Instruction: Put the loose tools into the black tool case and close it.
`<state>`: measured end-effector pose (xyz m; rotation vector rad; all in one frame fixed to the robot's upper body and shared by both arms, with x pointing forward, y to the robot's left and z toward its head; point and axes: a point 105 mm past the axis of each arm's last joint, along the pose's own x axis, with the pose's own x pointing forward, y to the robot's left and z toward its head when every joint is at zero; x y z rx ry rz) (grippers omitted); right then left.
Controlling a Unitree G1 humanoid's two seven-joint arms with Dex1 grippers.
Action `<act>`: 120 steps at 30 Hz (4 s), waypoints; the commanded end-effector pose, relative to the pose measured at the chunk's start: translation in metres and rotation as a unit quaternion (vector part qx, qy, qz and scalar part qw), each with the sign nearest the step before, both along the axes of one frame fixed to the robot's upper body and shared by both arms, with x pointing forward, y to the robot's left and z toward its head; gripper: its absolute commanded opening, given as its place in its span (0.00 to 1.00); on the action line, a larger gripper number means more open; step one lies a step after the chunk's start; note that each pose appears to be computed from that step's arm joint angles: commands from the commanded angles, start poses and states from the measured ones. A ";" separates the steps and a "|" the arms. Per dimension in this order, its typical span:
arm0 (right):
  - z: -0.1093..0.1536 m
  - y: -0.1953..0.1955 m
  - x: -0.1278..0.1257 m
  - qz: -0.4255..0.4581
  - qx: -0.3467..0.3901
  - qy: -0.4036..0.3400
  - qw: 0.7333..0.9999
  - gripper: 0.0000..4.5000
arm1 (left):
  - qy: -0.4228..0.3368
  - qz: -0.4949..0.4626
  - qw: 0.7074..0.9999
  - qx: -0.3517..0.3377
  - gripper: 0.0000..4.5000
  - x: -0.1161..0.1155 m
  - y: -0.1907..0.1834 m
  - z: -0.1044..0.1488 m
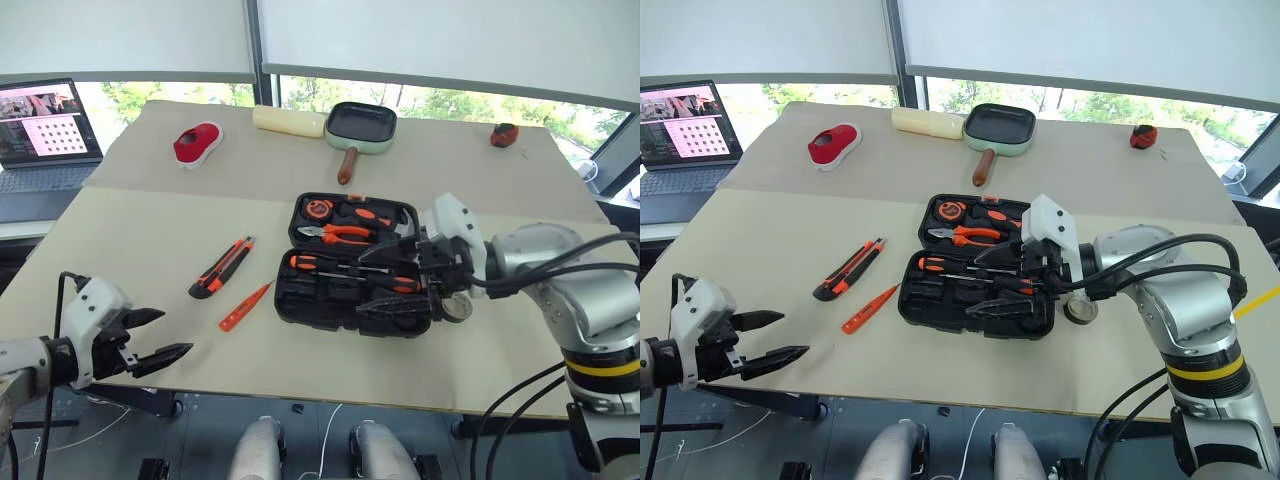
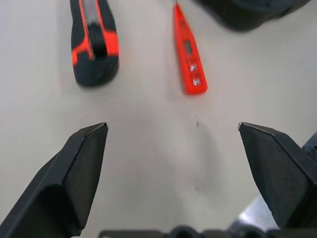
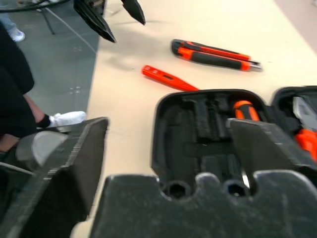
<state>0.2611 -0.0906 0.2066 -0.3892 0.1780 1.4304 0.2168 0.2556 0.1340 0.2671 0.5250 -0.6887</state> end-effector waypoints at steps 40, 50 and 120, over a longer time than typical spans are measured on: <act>-0.008 0.000 -0.033 -0.107 0.057 -0.040 0.992 1.00 | 0.205 -0.018 0.971 0.124 0.09 0.089 -0.064 -0.015; -0.023 -0.025 -0.027 -0.139 0.016 0.006 0.990 1.00 | -0.069 -0.172 0.975 0.122 0.09 0.133 -0.078 0.077; -0.032 -0.034 -0.027 -0.225 0.042 -0.011 0.973 1.00 | -0.062 -0.372 0.924 -0.061 0.04 0.140 -0.179 0.046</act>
